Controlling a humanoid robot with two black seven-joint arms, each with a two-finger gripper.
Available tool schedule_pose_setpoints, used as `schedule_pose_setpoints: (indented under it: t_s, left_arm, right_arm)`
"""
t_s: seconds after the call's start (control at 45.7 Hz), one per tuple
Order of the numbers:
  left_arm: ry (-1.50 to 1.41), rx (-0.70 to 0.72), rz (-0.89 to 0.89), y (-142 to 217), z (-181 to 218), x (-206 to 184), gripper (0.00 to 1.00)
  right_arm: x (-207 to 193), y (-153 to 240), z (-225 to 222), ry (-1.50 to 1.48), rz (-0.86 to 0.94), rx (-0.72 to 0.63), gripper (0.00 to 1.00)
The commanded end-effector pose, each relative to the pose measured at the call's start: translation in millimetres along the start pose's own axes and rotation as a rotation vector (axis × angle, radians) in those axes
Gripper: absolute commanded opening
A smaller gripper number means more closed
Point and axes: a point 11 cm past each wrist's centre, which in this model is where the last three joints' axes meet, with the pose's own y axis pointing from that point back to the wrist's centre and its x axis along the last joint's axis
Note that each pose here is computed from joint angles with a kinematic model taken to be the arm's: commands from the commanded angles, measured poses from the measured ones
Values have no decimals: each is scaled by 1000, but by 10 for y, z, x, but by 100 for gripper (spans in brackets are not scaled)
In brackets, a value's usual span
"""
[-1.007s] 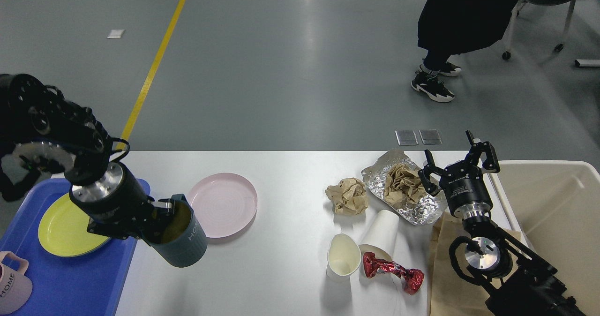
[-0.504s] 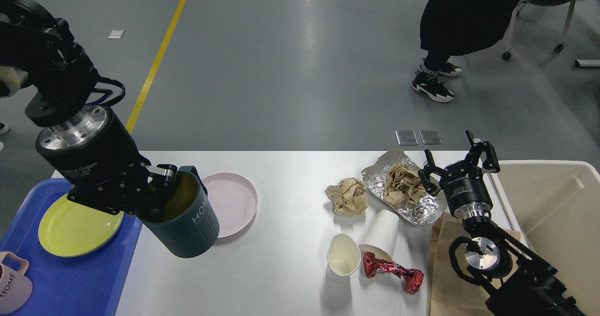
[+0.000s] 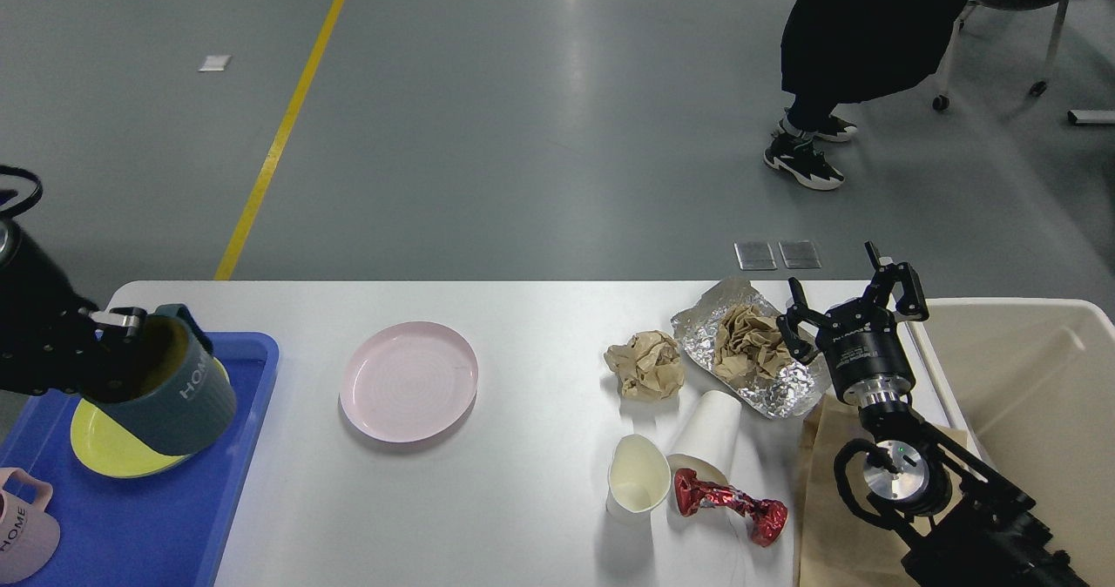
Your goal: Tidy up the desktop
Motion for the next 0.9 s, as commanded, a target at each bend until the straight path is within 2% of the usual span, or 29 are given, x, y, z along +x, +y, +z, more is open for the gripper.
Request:
schedule_pose_setpoints:
  t_s: [0.0, 0.197, 0.482, 0.876]
  left_arm:
    - [55, 11, 15, -327, -440, 98, 0]
    - [105, 22, 7, -906, -1018, 99, 0]
    - [112, 19, 44, -1562, -1450, -44, 0]
    - [131, 15, 31, -1817, -1592, -134, 0]
  right_arm:
    - [1, 0, 0, 0, 0, 0, 100]
    - [2, 0, 0, 1, 2, 0, 100]
    - [1, 0, 0, 0, 0, 0, 100]
    - [1, 0, 0, 0, 0, 0, 100]
